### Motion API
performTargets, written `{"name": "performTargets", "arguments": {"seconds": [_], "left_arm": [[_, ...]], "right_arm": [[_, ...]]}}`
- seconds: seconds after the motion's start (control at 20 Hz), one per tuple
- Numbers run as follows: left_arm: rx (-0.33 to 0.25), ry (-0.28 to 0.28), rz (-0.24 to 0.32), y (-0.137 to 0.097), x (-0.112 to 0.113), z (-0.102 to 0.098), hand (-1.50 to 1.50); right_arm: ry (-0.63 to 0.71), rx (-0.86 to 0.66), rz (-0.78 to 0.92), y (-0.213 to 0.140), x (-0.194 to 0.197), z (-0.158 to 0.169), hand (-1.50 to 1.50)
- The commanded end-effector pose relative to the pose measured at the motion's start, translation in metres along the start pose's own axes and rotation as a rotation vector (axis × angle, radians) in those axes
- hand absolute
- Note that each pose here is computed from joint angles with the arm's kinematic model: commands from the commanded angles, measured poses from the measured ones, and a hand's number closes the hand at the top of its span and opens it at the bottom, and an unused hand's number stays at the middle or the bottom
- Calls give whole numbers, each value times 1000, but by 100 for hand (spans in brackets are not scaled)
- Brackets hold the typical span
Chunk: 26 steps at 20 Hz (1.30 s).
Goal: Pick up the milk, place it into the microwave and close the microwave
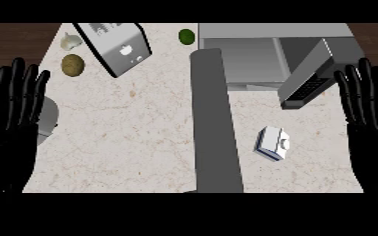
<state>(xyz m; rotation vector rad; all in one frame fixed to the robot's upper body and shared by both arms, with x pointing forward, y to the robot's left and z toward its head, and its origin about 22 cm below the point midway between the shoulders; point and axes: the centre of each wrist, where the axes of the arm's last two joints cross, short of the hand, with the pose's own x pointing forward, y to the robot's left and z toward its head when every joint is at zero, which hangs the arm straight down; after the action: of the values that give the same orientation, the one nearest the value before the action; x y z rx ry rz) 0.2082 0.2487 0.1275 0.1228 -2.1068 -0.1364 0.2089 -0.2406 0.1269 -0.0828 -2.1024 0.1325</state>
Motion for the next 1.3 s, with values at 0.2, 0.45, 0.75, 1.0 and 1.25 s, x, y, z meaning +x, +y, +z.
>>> {"name": "performTargets", "arguments": {"seconds": [0.2,0.45,0.75,1.0,1.25], "left_arm": [[11,18,70,0,-23,-16,-150],[76,148,133,21,-30,5,-150],[64,160,130,34,-14,27,-150],[85,171,145,41,-16,56,-150],[72,135,142,49,10,59,-150]], "right_arm": [[-59,-95,7,68,4,6,-150],[60,-59,9,80,26,27,-150],[89,-89,30,119,30,34,-150],[134,-172,103,100,35,44,-150],[198,-177,107,106,22,63,-150]]}}
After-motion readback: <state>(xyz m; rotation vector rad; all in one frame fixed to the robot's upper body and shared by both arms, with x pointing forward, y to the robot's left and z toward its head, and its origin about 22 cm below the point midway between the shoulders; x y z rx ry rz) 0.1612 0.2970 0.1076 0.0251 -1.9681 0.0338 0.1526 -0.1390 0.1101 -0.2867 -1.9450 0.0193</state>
